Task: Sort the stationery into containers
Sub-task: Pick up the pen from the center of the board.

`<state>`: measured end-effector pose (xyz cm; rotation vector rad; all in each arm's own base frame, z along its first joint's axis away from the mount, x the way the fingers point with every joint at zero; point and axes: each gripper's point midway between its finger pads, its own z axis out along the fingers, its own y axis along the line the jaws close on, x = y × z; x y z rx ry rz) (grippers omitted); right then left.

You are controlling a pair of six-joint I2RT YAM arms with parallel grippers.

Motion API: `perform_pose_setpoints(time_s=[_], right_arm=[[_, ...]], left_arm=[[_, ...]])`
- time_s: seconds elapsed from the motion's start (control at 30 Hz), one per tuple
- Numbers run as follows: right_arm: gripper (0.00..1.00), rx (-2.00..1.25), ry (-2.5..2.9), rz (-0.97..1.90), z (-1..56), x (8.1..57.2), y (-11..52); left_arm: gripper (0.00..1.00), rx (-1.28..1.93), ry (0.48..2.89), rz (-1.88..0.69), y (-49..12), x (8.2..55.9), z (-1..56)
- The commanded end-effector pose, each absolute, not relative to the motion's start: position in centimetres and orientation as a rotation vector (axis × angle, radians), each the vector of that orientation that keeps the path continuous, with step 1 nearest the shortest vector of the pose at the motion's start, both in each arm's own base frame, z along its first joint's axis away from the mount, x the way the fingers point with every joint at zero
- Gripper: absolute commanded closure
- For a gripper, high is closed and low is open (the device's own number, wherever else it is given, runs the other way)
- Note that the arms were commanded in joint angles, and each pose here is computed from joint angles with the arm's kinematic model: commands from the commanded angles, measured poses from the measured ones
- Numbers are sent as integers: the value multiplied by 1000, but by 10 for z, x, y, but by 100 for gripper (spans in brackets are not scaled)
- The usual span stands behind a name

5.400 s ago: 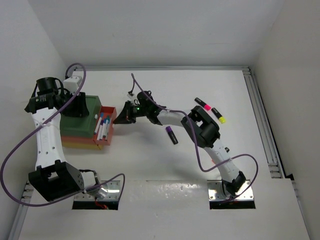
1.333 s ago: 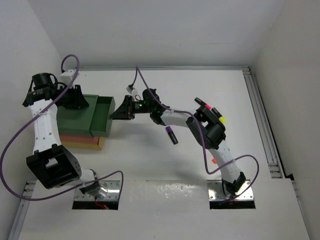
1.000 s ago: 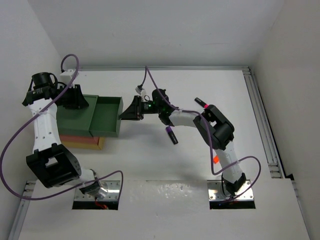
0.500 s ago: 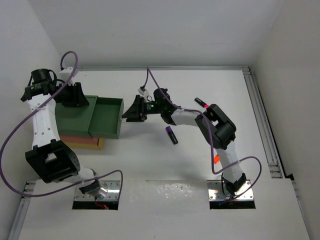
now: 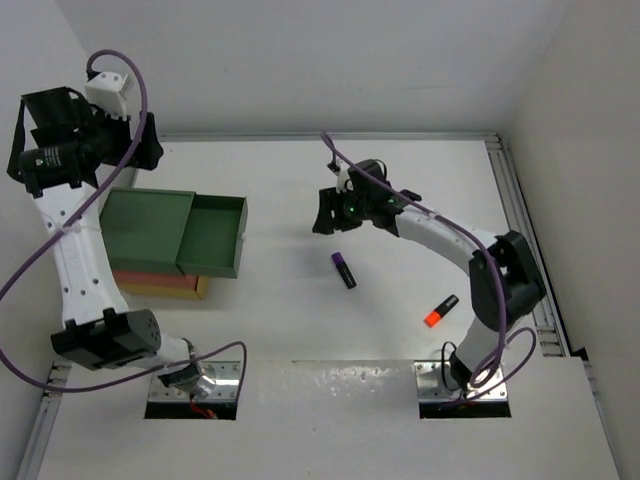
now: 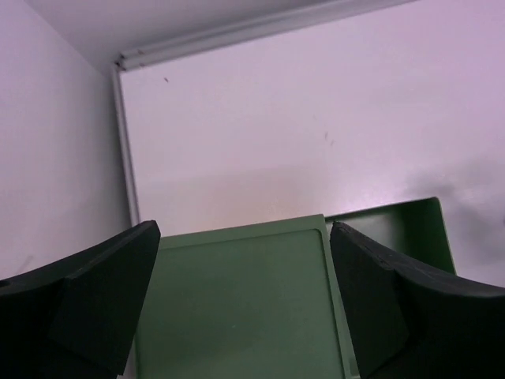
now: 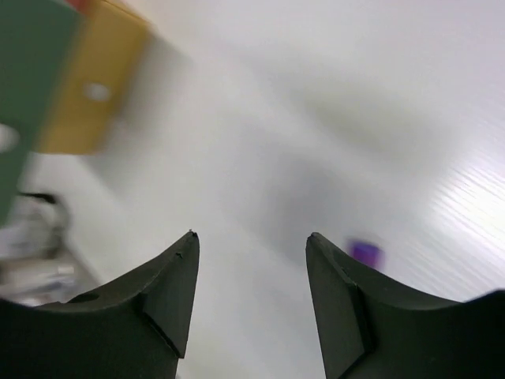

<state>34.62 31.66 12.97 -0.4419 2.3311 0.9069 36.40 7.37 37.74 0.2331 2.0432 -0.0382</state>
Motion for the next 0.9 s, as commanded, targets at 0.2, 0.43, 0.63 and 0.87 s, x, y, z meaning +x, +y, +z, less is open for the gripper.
perform_pose_setpoints(time_s=[0.2,0.43,0.63,0.87], right_arm=[[42,-504,2679,198,43,302,200],[41,-395,2744,244,24,301,210],[41,-393,2761,319,11,299,224],[41,-419,2781,366,0,288,236]], left_arm=[[0,180,1878,165,53,320,425],[0,224,1914,120,35,294,407],[0,170,1897,140,37,282,407],[0,136,1930,148,44,274,389]])
